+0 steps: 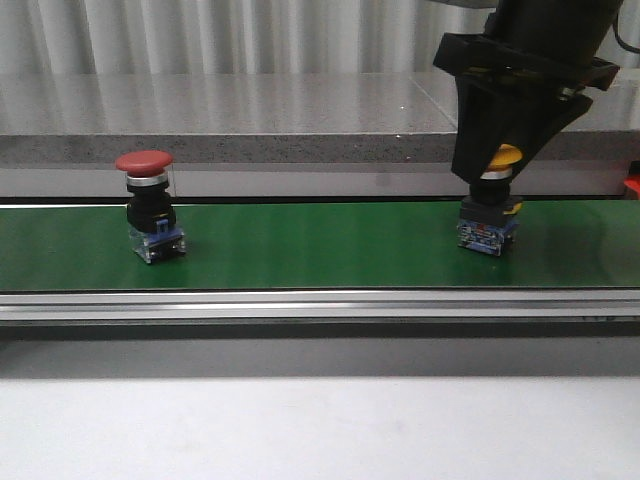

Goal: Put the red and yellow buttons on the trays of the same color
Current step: 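Lower the right gripper and grasp the yellow button on the belt, then lower the yellow button into the yellow tray and open the right gripper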

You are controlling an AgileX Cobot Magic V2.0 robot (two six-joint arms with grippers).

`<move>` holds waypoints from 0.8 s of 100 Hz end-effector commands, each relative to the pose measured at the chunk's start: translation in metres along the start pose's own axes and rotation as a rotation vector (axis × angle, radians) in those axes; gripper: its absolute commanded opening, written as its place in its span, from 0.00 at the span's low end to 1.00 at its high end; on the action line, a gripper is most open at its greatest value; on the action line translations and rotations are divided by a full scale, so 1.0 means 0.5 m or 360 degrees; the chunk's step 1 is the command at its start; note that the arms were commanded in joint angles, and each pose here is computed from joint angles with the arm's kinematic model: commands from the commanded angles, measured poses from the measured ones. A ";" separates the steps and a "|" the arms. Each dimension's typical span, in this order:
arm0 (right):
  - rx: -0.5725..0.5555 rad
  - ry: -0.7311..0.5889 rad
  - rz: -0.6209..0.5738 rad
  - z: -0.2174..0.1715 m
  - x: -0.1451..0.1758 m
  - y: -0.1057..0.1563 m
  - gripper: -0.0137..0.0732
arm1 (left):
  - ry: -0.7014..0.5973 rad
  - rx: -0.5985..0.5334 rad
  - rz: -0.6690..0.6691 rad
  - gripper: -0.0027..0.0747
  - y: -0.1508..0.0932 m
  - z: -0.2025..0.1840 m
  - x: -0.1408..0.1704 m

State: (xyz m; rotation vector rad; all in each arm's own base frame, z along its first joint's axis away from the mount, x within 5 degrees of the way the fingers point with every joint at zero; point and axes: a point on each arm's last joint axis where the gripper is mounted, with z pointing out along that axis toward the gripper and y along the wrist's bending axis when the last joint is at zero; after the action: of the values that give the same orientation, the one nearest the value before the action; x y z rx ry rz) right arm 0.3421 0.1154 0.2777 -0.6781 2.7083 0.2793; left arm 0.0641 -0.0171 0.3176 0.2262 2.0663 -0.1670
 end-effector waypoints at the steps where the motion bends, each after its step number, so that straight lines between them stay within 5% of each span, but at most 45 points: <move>1: 0.0017 -0.0184 -0.0018 -0.058 -0.016 0.009 0.35 | -0.0128 0.0019 -0.0013 0.01 -0.002 -0.006 -0.025; 31: 0.0090 -0.0412 0.0277 -0.162 0.006 -0.024 0.35 | -0.0128 0.0019 -0.0013 0.01 -0.002 -0.006 -0.025; 80: 0.0365 -0.0636 0.1077 -0.299 0.138 -0.197 0.35 | -0.0128 0.0019 -0.0013 0.01 -0.002 -0.006 -0.025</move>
State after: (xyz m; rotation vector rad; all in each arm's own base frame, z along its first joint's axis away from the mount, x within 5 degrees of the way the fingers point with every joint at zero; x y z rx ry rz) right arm 0.3039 -0.0230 0.3604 0.2610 2.5354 0.2340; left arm 0.0641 -0.0171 0.3176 0.2262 2.0663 -0.1670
